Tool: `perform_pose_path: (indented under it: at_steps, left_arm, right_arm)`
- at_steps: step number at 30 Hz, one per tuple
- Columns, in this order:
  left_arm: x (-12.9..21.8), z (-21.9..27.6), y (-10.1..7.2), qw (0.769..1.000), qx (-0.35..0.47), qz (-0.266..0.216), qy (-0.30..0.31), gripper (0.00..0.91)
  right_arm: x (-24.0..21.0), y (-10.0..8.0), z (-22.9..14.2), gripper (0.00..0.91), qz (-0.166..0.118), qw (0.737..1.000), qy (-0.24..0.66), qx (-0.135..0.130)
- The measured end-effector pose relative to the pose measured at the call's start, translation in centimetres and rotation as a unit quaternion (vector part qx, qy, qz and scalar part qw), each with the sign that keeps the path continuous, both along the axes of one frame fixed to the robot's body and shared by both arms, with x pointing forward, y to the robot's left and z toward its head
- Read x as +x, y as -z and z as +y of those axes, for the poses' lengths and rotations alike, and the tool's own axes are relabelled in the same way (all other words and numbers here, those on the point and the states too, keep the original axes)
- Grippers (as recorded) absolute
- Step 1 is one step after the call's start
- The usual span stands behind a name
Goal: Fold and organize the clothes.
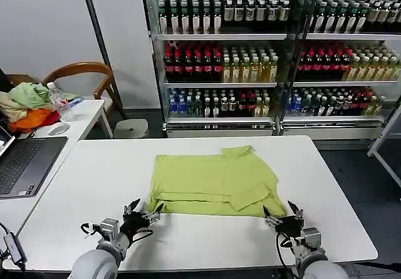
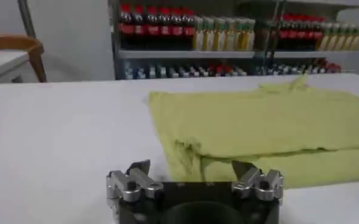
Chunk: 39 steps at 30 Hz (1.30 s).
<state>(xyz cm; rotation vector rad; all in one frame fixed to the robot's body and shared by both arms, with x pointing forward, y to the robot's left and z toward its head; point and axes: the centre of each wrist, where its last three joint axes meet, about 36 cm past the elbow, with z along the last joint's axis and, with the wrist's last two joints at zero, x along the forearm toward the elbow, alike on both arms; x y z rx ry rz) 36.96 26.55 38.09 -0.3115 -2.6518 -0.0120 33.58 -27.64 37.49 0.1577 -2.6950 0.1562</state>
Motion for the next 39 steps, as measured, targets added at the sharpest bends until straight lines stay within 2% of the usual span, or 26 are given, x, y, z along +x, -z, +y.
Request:
perform_pose_path:
  at_steps: [26,39]
  left_arm:
    - [-0.1,-1.4,1.1,1.0,0.01,0.023,0.006,0.05]
    - [-2.9,-0.4,0.8,0.998,0.043,0.029,0.018,0.04]
  right_arm:
    - [-1.0,0.3,0.3,0.0,0.008,1.0,0.004,0.007]
    - [-3.8,-0.8,0.8,0.0,-0.002,1.0,-0.021,-0.004]
